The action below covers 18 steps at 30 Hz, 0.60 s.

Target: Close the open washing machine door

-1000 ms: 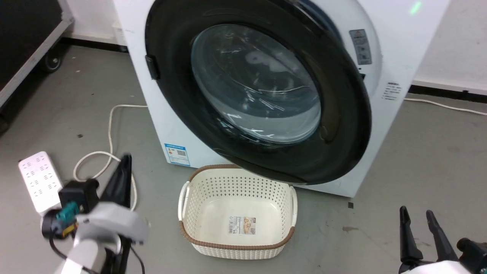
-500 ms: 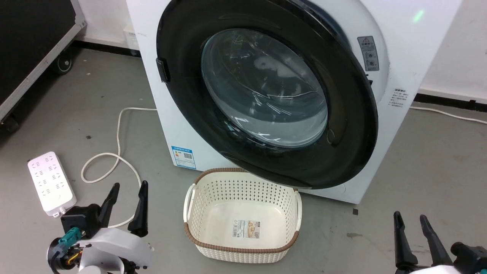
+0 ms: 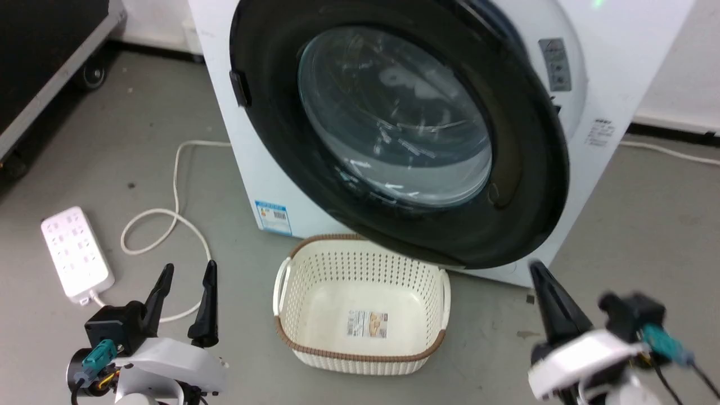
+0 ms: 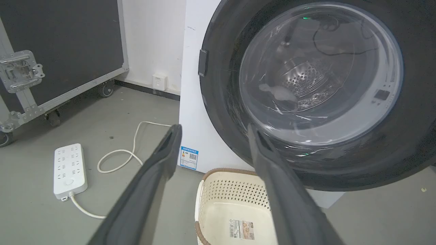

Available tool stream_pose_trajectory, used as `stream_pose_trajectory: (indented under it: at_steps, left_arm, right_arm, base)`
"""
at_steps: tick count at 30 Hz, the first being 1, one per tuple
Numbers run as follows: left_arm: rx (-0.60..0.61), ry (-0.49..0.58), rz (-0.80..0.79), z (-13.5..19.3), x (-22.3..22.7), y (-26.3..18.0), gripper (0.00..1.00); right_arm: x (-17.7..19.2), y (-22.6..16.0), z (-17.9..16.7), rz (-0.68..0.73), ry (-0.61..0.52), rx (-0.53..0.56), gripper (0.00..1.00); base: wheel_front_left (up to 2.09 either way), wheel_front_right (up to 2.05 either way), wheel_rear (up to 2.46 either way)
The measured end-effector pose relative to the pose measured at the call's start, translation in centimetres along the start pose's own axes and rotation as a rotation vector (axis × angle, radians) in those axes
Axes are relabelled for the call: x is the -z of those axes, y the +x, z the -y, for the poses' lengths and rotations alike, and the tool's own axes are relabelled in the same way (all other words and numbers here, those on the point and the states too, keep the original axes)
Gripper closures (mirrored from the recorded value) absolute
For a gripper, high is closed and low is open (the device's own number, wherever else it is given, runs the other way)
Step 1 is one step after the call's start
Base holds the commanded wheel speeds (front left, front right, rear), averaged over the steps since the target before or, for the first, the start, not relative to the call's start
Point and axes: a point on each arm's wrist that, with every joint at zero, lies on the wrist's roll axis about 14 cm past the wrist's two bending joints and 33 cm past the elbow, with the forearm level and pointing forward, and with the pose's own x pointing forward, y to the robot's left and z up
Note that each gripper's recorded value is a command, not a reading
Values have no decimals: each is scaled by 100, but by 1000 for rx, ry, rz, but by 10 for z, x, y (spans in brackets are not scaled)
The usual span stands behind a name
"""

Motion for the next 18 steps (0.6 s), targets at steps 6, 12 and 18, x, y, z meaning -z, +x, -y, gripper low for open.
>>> stream_pose_trajectory:
  at_steps: [6, 12, 18]
  left_arm:
    - [-15, 0, -31, -7, 12, 12, 0]
    - [-28, 6, -54, -14, 22, 23, 0]
    - [-34, 8, -77, -18, 32, 33, 0]
  right_arm:
    - [2, 61, 7, -41, -40, -6, 100]
    - [22, 89, 33, -78, -26, 66, 100]
    - [28, 113, 53, -65, -14, 122, 100]
  base:
    - [0, 0, 0]
    - [0, 0, 0]
    - [0, 0, 0]
